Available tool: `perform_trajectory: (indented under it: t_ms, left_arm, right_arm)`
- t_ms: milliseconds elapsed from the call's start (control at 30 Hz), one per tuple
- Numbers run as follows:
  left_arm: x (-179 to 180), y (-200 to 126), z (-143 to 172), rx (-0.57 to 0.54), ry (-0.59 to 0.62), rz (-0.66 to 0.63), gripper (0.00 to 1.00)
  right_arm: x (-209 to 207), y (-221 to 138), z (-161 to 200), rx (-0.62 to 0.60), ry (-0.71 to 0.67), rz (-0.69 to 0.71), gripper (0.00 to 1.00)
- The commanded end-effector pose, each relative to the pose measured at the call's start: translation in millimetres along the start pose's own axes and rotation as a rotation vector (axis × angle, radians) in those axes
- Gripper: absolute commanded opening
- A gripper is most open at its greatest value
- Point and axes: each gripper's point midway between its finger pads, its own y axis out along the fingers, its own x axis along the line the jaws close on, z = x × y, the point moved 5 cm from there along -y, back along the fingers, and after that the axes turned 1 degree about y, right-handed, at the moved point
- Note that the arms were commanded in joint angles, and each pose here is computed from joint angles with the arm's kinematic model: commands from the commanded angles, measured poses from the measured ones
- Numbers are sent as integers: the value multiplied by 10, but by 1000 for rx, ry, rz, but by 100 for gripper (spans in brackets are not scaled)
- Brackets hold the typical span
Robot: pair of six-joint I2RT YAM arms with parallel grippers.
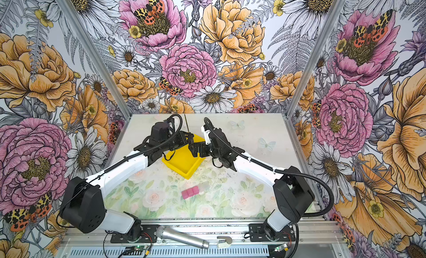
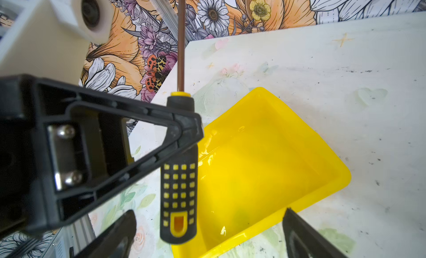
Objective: Put the screwdriver in the bin
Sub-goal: Place the screwdriver in the bin.
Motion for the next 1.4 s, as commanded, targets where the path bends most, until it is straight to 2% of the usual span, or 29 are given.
perform_trajectory:
  t_ms: [0, 133, 400, 667, 1100, 1367]
  left_arm:
    - [-48, -177, -151, -25, 57, -10, 0]
    - [64, -245, -177, -2, 115, -91, 0]
    - [162, -386, -217, 53, 349, -286, 0]
    - [232, -425, -255, 100, 476, -391, 0]
    - [298, -270, -153, 197, 627, -510, 0]
    - [407, -93, -30, 256, 639, -551, 0]
  right_arm:
    - [5, -233, -188, -72, -40, 51, 99]
    - [-60, -331, -220, -83, -47, 81, 99]
    - [-115, -408, -211, -71, -36, 134, 99]
    - [-122, -418, -230, -68, -21, 130, 99]
    - [-271, -508, -184, -69, 3, 202, 100]
    - [-392, -608, -145, -76, 24, 238, 100]
